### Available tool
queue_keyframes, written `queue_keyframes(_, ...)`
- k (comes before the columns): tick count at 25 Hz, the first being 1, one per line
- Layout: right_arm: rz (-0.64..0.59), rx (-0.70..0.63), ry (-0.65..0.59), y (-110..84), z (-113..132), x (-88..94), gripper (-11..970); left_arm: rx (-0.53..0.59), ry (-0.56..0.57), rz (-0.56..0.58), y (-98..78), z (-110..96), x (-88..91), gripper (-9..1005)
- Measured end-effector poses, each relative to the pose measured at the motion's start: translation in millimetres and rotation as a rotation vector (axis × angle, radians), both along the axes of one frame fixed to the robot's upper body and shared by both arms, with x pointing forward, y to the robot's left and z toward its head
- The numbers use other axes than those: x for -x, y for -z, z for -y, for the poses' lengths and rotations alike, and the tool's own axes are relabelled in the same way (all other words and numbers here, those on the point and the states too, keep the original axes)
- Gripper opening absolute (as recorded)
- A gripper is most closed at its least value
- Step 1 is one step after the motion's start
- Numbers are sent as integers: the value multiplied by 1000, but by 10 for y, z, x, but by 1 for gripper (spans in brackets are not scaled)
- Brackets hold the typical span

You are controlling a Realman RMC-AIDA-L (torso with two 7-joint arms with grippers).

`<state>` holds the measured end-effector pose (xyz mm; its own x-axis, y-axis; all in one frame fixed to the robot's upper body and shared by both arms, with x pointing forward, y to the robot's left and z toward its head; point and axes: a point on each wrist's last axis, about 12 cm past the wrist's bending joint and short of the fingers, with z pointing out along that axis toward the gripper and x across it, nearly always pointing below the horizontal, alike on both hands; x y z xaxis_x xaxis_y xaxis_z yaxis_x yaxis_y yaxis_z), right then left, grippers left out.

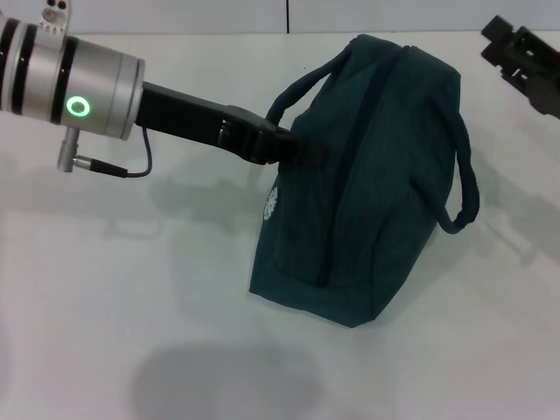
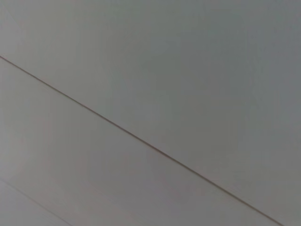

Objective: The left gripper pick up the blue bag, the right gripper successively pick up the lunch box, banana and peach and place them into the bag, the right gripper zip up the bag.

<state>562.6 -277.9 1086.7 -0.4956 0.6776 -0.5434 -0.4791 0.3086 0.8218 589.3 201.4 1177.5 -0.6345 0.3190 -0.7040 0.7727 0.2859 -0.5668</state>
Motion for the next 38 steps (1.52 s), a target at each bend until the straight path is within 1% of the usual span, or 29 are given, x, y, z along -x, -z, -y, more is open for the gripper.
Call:
queue_keyframes(3,8,-3,5,-12,40,12,536,15,-6,46,25,5,-6,47)
queue_keyframes(5,29,-15,23,-38,122,40,594,34,-6,83,36,23,-6,47)
queue_keyframes(11,46,-16,25,-62,175,59,724,158,-34,199,-2,-15,7,48)
queue_keyframes(15,51,-16,24,-72,181,58,725,170,-55,199,67,-29,7,48)
queue_keyframes(18,57,-18,22,-84,183,56,726,174,-57,169,204,-17,34,48)
queue_keyframes(23,69,-20,14,-114,183,41,728,174,-80,201,301,-54,51,47)
queue_keyframes(29,79,-21,0,-139,173,33,730,151,-124,212,332,-113,26,237)
queue_keyframes(33,112,-13,-23,-192,161,32,732,137,-150,217,332,-179,8,405)
queue_keyframes(38,151,30,-78,-261,139,21,733,144,-173,231,293,-257,-15,604)
